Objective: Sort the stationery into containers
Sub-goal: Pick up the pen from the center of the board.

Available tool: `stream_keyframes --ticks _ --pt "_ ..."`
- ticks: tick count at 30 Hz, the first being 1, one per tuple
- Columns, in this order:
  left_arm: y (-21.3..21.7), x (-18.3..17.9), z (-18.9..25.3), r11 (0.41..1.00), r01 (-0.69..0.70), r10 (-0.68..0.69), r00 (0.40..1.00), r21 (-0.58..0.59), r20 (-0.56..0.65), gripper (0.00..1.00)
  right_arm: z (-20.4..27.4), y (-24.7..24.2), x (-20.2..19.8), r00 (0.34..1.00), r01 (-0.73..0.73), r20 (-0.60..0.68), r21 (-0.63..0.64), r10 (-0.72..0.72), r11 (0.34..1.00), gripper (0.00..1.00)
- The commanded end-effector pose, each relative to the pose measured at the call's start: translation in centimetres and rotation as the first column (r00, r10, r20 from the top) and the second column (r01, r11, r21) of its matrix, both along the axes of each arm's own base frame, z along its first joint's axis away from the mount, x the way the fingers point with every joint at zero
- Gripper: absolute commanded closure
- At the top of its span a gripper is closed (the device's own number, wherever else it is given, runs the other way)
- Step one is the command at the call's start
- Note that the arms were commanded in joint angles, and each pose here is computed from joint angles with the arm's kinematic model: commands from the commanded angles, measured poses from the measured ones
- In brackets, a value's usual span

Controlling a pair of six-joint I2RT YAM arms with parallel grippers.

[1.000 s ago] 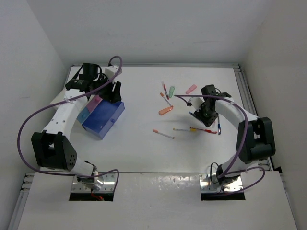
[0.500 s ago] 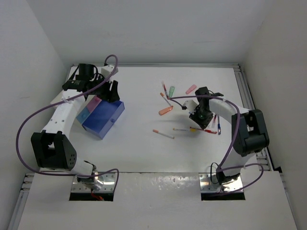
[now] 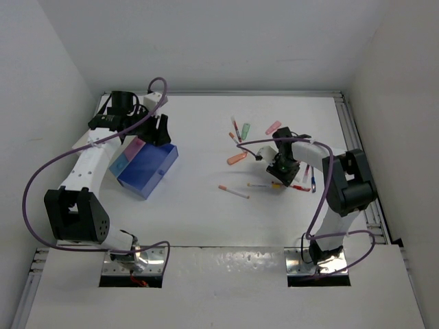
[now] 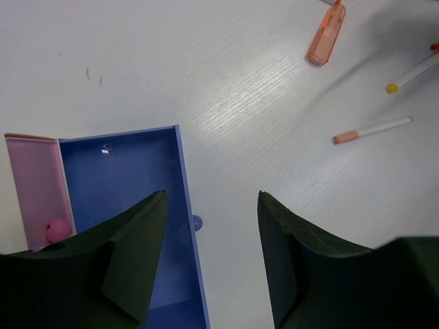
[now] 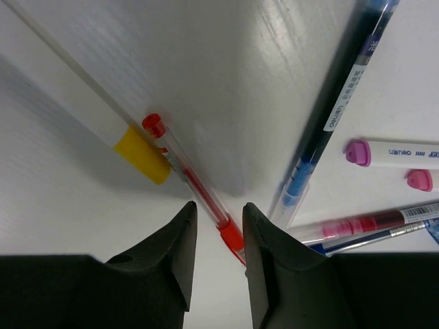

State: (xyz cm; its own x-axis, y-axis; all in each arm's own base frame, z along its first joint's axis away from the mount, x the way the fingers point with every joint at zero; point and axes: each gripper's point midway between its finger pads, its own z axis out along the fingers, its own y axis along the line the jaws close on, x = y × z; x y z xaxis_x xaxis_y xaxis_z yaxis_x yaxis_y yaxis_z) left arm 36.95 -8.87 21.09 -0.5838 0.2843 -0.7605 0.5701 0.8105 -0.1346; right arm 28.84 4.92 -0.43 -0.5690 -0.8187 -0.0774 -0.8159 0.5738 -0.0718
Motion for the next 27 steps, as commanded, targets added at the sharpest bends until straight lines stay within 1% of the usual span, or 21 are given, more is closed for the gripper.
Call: stream_keyframes --ticks 1,3,6,11,14,15,19,21,23,27 --pt "0.2 0.3 0.8 1.000 -0.006 0.007 0.999 -0.020 0.038 0.39 0.0 0.0 1.8 0.998 -0.036 0.059 -0.029 0.038 0.999 0.68" --pt "0.2 0.3 0.7 1.000 -0.011 0.012 0.999 -0.021 0.039 0.39 -0.3 -0.3 1.7 0.997 -0.048 0.053 -0.046 0.051 0.998 0.70" --pt "0.3 0.2 0.8 1.000 -0.019 0.020 0.999 -0.023 0.050 0.39 -0.5 -0.5 1.6 0.996 -0.070 0.050 -0.055 0.073 0.996 0.75" --pt "0.4 -0.1 0.8 0.999 -0.025 0.027 0.998 -0.024 0.060 0.39 -0.5 -0.8 0.9 0.995 -0.101 0.018 -0.052 0.102 0.994 0.76" --pt "0.4 -0.3 0.9 0.999 -0.025 0.027 0.998 -0.027 0.065 0.39 -0.3 -0.7 0.5 0.995 -0.104 0.002 -0.047 0.104 0.993 0.82" --pt "0.5 -0.2 1.0 0.999 -0.028 0.030 0.997 -0.028 0.070 0.39 0.1 -0.6 0.5 0.995 -0.098 -0.004 -0.038 0.098 0.994 0.86" --pt "0.5 -0.2 1.2 0.999 -0.028 0.030 0.996 -0.036 0.079 0.39 1.5 0.1 0.9 0.997 -0.082 -0.002 -0.008 0.082 0.997 0.89" --pt "0.5 -0.1 1.3 0.999 -0.030 0.034 0.996 -0.042 0.083 0.39 1.9 0.2 1.2 0.997 -0.079 -0.005 -0.008 0.079 0.997 0.92" --pt "0.4 -0.1 1.5 0.998 -0.028 0.032 0.996 -0.047 0.086 0.39 1.9 0.1 1.2 0.997 -0.077 -0.017 -0.015 0.077 0.997 0.92" --pt "0.6 0.0 1.5 0.999 -0.031 0.035 0.995 -0.043 0.092 0.39 0.8 0.1 0.6 0.996 -0.063 -0.059 -0.022 0.061 0.998 0.88"
